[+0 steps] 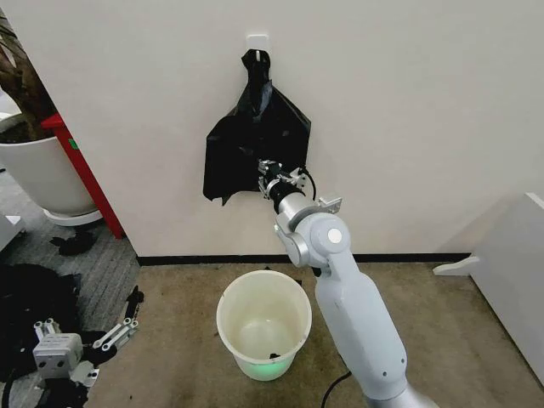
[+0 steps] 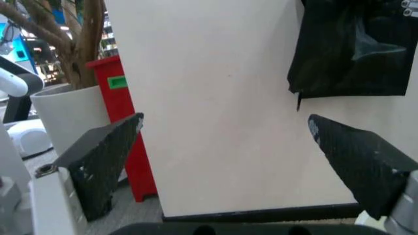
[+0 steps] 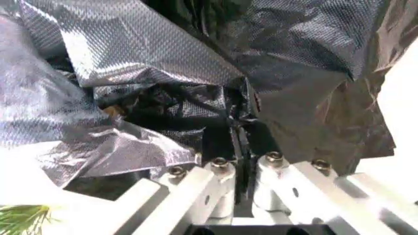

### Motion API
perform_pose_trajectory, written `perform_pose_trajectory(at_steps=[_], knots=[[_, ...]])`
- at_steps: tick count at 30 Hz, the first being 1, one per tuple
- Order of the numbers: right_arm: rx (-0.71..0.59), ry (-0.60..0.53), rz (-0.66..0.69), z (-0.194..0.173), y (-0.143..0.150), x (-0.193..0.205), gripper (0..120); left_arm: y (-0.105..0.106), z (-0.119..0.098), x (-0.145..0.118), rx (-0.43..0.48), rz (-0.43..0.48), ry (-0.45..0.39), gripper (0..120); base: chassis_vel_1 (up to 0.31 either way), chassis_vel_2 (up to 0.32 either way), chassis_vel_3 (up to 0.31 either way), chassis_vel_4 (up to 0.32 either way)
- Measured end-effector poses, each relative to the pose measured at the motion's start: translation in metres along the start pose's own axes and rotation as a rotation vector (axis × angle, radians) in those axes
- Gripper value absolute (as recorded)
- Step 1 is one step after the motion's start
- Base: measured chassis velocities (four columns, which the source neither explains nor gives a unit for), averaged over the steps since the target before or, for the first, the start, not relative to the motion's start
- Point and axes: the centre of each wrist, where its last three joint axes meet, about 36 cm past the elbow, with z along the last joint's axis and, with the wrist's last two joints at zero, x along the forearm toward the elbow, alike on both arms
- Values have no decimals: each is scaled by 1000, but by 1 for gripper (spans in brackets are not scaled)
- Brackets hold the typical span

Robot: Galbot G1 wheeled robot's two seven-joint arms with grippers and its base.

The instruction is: Place the garbage bag over the trash bin.

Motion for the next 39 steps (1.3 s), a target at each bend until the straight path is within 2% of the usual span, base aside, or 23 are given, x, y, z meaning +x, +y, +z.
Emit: perform_pose_trajectory(at_steps=[8, 23, 39], knots=[[16, 5, 14, 2, -8, 10, 0, -1, 0, 0, 1, 0, -4, 100, 0, 0, 0, 0], [50, 26, 84, 13, -44, 42, 0, -2, 0, 0, -6, 5, -20, 100, 0, 0, 0, 0], [58, 38, 127, 29, -64, 69, 0, -3, 1, -1, -2, 4, -33, 100, 0, 0, 0, 0]])
